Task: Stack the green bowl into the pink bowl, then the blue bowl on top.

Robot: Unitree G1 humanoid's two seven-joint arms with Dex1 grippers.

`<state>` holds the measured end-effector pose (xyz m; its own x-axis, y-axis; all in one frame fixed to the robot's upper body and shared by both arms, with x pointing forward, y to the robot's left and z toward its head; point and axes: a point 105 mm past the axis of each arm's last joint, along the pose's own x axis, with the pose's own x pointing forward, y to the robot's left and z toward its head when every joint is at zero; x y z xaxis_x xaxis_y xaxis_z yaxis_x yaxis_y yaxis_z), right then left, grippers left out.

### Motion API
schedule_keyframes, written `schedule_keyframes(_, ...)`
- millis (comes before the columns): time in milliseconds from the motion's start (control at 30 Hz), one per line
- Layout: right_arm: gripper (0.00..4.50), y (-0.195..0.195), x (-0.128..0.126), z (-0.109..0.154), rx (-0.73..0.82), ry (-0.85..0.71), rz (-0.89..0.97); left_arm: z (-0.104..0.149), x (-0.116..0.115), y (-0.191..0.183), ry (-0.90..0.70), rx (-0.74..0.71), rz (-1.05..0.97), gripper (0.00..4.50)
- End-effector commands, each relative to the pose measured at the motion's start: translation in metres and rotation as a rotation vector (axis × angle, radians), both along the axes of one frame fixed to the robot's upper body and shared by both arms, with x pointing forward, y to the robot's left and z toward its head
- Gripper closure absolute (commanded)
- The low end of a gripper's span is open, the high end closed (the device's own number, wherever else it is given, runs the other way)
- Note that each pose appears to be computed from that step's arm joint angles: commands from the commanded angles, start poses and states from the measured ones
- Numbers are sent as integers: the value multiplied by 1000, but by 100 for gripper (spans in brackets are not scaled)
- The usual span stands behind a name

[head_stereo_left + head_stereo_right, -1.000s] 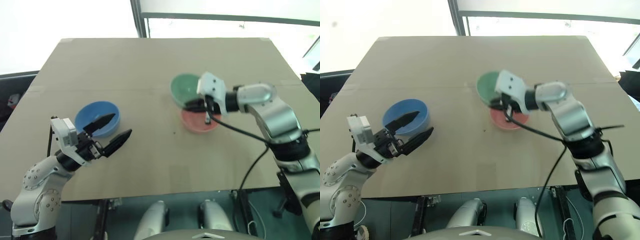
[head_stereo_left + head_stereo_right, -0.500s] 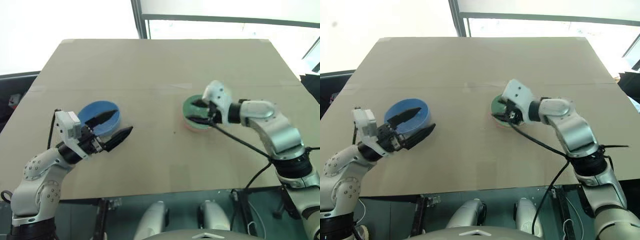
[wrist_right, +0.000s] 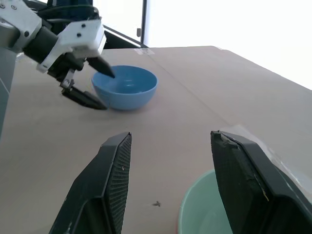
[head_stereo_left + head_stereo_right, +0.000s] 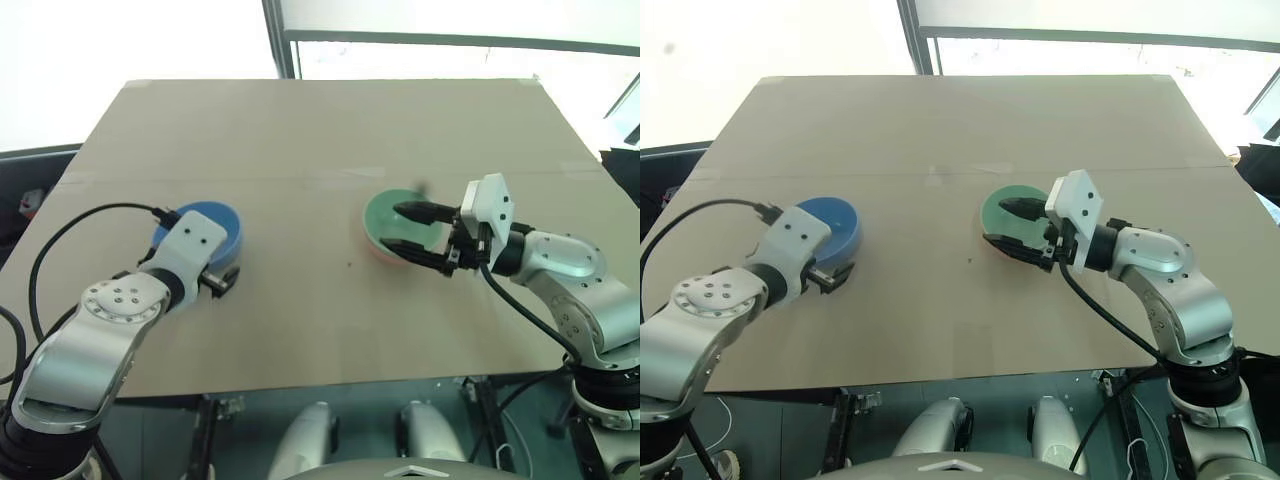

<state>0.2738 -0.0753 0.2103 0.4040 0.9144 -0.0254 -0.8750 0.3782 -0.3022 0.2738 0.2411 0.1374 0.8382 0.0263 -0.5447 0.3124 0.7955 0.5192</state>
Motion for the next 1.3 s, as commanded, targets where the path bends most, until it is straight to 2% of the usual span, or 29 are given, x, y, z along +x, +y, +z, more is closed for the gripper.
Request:
schedule_keyframes(33, 174, 1, -4, 11, 13, -71, 15, 8, 6, 2, -29, 65, 36, 68)
schedule_keyframes(67, 174, 0, -4, 12, 12, -79, 17, 8, 9, 2, -38, 68, 45, 125)
schedule_keyframes(267, 174, -7, -6, 16, -3, -117, 23, 10, 18, 0, -48, 86, 34, 392)
schedule_keyframes(333, 174, -9, -7, 16, -8, -120, 23, 11, 21, -1, -51, 84, 20, 448)
schedule_keyframes(467, 174, -11, -7, 18, -5, -130, 13, 21, 26, -15, -93, 40, -65, 448)
schedule_keyframes(567, 174, -15, -7, 20, -2, -139, -8, 35, 27, -42, -125, -41, -227, 448)
schedule_keyframes(667, 174, -23, -6, 23, 9, -144, -51, 65, 23, -89, -247, -109, -547, 448)
schedule_keyframes(733, 174, -31, -4, 27, 23, -154, -98, 70, 14, -114, -216, -118, -757, 448)
schedule_keyframes(767, 174, -37, -2, 30, 37, -158, -132, 78, 9, -129, -249, -113, -886, 448)
schedule_keyframes(833, 174, -48, -2, 35, 69, -165, -204, 86, 10, -146, -293, -110, -1009, 448)
schedule_keyframes(1000, 174, -69, -12, 35, 78, -175, -344, 88, 27, -186, -279, -186, -1237, 448)
schedule_keyframes(1200, 174, -76, -28, 28, 60, -169, -420, 69, 43, -226, -278, -125, -1454, 448)
schedule_keyframes(1300, 174, -91, -46, 12, 0, -113, -467, 67, 52, -237, -283, -77, -1512, 448)
